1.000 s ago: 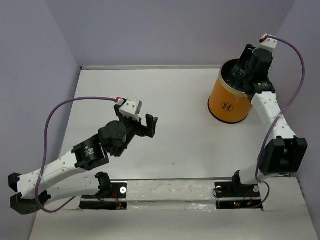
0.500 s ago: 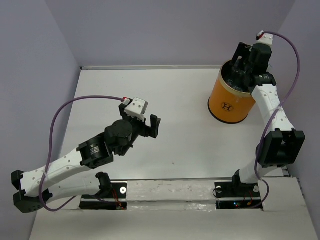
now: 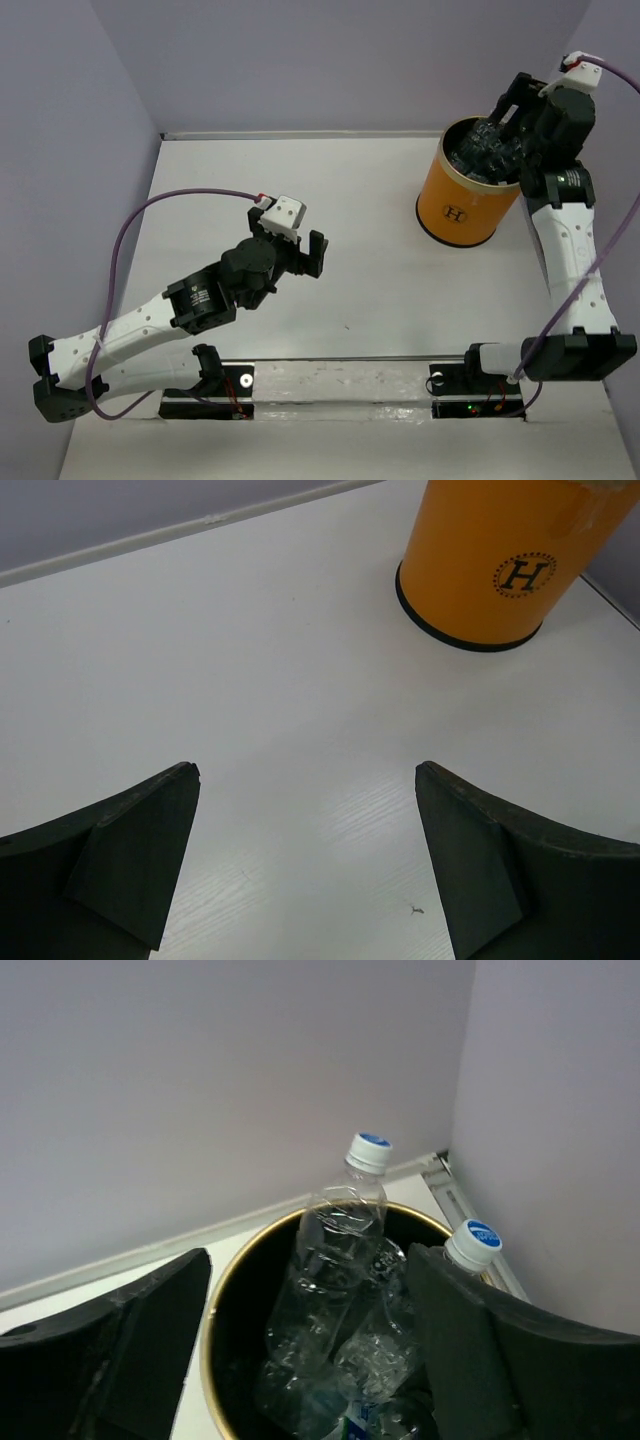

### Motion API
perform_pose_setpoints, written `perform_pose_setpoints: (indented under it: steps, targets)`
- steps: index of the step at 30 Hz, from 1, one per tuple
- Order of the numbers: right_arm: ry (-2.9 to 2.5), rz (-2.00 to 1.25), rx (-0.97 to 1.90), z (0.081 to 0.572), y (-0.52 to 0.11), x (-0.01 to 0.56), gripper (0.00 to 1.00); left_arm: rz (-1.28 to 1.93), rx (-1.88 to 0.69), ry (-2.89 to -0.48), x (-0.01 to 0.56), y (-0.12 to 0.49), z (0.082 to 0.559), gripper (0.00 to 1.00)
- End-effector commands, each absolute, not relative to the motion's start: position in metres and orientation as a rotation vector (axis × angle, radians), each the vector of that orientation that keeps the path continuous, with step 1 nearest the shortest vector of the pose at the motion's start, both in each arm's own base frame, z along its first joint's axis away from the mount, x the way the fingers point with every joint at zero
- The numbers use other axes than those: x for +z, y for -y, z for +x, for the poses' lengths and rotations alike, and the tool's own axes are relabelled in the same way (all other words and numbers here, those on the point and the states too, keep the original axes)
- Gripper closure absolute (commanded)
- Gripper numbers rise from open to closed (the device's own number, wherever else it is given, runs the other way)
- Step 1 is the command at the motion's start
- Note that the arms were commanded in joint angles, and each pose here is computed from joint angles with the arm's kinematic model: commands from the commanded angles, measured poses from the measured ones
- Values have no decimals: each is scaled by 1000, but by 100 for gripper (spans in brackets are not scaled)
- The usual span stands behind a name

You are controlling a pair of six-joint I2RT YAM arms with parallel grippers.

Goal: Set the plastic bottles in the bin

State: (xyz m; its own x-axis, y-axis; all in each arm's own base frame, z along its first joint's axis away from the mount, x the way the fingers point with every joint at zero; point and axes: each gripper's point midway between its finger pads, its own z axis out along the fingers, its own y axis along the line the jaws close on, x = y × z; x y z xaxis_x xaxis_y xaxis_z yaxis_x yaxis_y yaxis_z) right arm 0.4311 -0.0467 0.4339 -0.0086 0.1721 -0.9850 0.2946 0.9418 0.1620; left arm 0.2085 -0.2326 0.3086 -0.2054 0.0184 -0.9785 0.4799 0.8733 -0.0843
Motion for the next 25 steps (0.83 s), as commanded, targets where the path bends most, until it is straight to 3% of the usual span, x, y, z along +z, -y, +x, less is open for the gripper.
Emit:
perform_pose_setpoints:
  steps: [1,2,3,8,10,11,12,17,25]
  targets:
    - [-1424,205,227,377,-8,493,45,283,-534,-1661,348,235,210,1]
    - [-1383,181,375,360,-29,492,76,276,-547,-1653,352,235,209,1]
    - [-1387,57,536,345,-61,487,100,269,-557,-1647,356,235,209,1]
    - [-1305,-178,963,267,-126,452,100,231,-638,-1587,383,229,202,1]
    - [-1288,-206,990,248,-130,445,85,204,-694,-1511,404,219,196,1]
    - [-1287,-220,991,240,-131,441,62,185,-714,-1486,410,216,194,1]
    - [-1306,-247,1011,231,-135,430,1,173,-733,-1453,416,214,193,1]
    - [-1273,-281,916,191,-130,427,0,146,-740,-1393,435,202,191,1]
    - [-1200,-151,809,189,-108,439,0,145,-755,-1363,448,206,191,1]
